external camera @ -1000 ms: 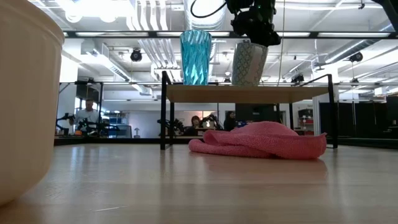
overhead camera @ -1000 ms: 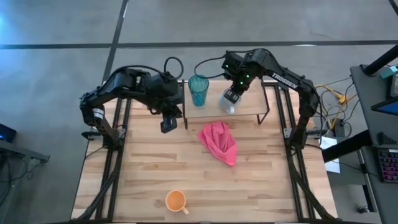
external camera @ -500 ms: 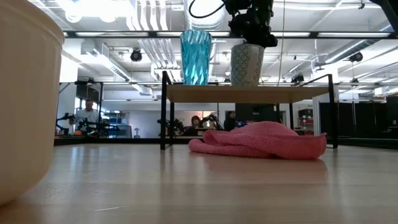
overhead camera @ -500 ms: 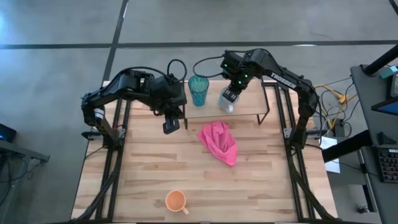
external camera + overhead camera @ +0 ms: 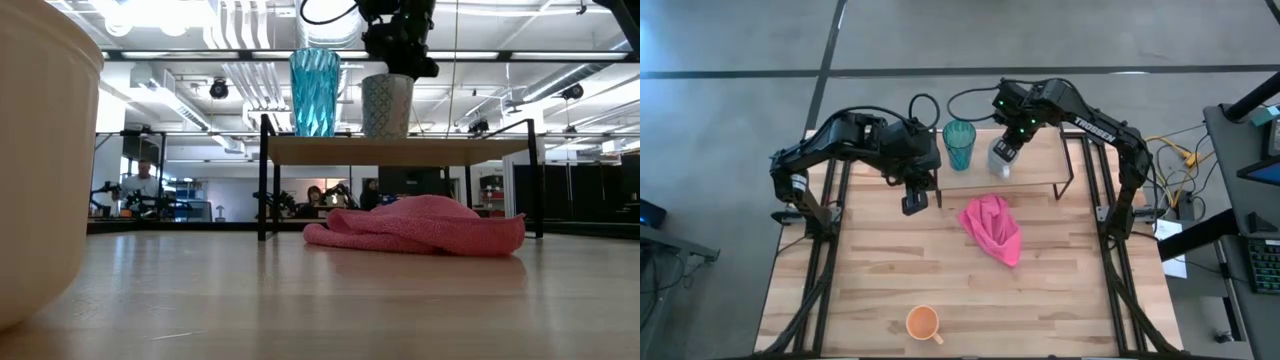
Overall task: Stack small to large cups/mugs on shelf
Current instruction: Put the gray and white patterned cup on the shelf
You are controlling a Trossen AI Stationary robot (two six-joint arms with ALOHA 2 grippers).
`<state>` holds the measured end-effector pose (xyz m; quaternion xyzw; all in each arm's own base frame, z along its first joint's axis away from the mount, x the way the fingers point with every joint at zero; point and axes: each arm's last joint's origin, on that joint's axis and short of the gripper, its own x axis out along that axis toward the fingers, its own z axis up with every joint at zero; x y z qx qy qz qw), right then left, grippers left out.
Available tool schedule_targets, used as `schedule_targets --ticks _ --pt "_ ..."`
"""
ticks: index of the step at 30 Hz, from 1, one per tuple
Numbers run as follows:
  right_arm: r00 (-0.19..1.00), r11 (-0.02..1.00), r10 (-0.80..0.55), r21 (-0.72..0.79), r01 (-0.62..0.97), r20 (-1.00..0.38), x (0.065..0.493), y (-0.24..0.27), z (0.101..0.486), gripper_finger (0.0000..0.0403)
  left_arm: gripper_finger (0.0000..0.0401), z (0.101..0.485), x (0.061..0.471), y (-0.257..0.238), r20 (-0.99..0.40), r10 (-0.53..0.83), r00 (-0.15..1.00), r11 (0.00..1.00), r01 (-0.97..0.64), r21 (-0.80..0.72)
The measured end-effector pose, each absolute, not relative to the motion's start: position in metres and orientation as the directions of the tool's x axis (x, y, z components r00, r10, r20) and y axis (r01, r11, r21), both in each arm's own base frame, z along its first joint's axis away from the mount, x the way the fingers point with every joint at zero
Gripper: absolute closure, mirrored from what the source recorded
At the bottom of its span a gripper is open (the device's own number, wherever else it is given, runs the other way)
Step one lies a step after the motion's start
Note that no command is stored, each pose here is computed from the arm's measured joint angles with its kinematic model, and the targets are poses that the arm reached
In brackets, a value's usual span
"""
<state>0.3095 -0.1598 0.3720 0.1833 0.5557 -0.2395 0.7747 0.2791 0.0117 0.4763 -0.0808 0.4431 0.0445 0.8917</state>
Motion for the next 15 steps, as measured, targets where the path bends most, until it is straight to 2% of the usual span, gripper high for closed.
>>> schedule_targets --ticks 15 --pt "0.278 0.822 -0.169 0.021 0.569 -0.946 0.3104 -0.1603 0.3722 0.0368 0.0357 0.4764 0.2787 0.0118 -0.798 0.008 0.603 0.983 -0.150 -0.104"
